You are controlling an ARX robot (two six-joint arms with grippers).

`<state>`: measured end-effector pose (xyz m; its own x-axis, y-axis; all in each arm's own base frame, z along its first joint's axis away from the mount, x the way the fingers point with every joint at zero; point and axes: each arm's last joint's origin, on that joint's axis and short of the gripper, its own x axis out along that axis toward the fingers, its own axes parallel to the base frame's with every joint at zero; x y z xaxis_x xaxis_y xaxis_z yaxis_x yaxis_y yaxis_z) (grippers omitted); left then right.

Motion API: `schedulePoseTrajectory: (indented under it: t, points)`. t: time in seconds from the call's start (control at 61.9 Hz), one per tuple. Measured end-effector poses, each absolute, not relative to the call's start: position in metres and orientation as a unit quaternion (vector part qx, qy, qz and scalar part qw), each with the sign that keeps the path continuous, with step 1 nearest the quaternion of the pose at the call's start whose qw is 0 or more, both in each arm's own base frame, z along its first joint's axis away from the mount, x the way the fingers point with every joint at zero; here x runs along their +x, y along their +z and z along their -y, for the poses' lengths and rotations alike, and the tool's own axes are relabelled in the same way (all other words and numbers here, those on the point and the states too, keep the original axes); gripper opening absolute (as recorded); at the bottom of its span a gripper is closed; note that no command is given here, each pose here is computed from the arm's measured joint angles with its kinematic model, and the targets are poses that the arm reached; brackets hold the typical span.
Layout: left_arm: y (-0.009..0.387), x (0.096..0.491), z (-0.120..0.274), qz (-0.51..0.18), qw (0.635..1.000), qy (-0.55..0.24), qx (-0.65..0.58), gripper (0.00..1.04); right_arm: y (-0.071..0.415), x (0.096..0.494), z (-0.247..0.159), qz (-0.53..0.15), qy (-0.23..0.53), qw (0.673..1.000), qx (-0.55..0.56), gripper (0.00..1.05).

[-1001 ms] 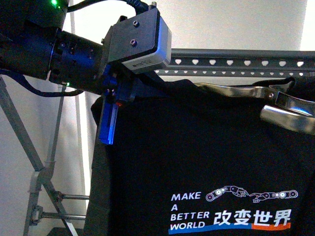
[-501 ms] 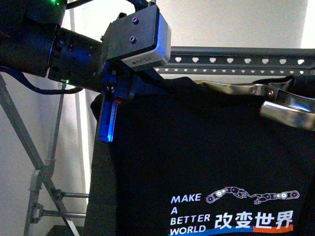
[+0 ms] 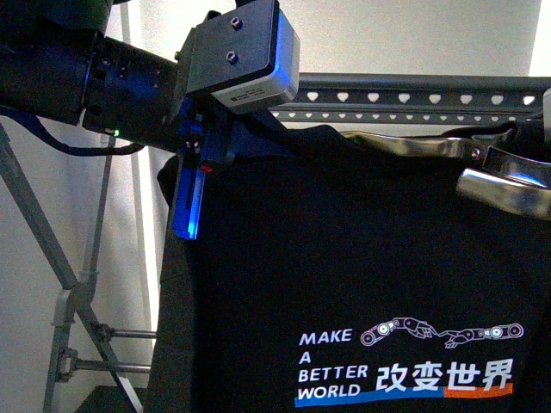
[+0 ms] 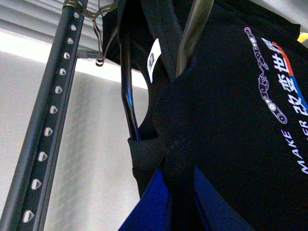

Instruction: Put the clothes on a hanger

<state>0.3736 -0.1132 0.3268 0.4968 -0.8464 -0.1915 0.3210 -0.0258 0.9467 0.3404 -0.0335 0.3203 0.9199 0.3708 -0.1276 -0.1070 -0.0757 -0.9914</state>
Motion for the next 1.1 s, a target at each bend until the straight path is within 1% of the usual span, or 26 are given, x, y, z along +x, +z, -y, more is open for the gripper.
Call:
schedulePoseTrajectory:
  t: [0.113,0.129,0.21,0.339,0.42,0.452,0.549,0.581,0.63,0.646,0.743,0.807,0.856,0.936,0.969,1.033,1.098]
  points:
    - [0.327,0.374,0.113,0.234,0.658,-0.444,0.562,0.05,0.321,0.340,0.035,0.097,0.176,0.674,-0.711,0.24]
    - [0.327,0.374,0.113,0.234,0.658,-0.444,0.562,0.05,0.321,0.340,0.035,0.098,0.175,0.674,-0.711,0.21]
    - [0.327,0.374,0.113,0.234,0.657,-0.443,0.563,0.05,0.322,0.340,0.037,0.102,0.174,0.674,-0.711,0.11]
    - [0.327,0.374,0.113,0.237,0.653,-0.442,0.567,0.05,0.323,0.339,0.041,0.105,0.171,0.672,-0.713,0.04]
    - [0.327,0.373,0.113,0.239,0.651,-0.441,0.569,0.06,0.323,0.339,0.043,0.107,0.170,0.671,-0.714,0.04]
    - [0.328,0.373,0.114,0.241,0.651,-0.442,0.569,0.11,0.322,0.339,0.045,0.107,0.170,0.670,-0.715,0.04]
    - [0.330,0.372,0.113,0.246,0.650,-0.440,0.569,0.33,0.317,0.338,0.051,0.095,0.166,0.669,-0.718,0.04]
    - [0.331,0.371,0.113,0.247,0.650,-0.439,0.569,0.38,0.315,0.338,0.053,0.092,0.166,0.670,-0.717,0.04]
    - [0.332,0.371,0.113,0.248,0.650,-0.438,0.570,0.43,0.314,0.339,0.054,0.090,0.165,0.671,-0.717,0.04]
    - [0.332,0.371,0.113,0.248,0.650,-0.437,0.570,0.47,0.313,0.339,0.055,0.089,0.164,0.671,-0.717,0.04]
    - [0.333,0.370,0.112,0.249,0.650,-0.437,0.570,0.59,0.310,0.339,0.057,0.087,0.163,0.671,-0.718,0.04]
    - [0.333,0.370,0.113,0.249,0.650,-0.437,0.570,0.70,0.308,0.338,0.058,0.084,0.163,0.671,-0.719,0.04]
    - [0.333,0.370,0.113,0.249,0.650,-0.437,0.570,0.75,0.307,0.338,0.058,0.082,0.164,0.670,-0.719,0.04]
    - [0.333,0.370,0.113,0.249,0.650,-0.437,0.570,0.93,0.302,0.339,0.062,0.069,0.162,0.673,-0.719,0.04]
    - [0.333,0.370,0.113,0.249,0.650,-0.437,0.570,1.00,0.299,0.340,0.064,0.055,0.161,0.679,-0.714,0.04]
    - [0.333,0.370,0.113,0.249,0.650,-0.437,0.570,0.98,0.293,0.341,0.069,0.023,0.163,0.697,-0.698,0.04]
    - [0.333,0.370,0.113,0.249,0.650,-0.437,0.570,0.98,0.286,0.340,0.073,-0.007,0.171,0.719,-0.674,0.04]
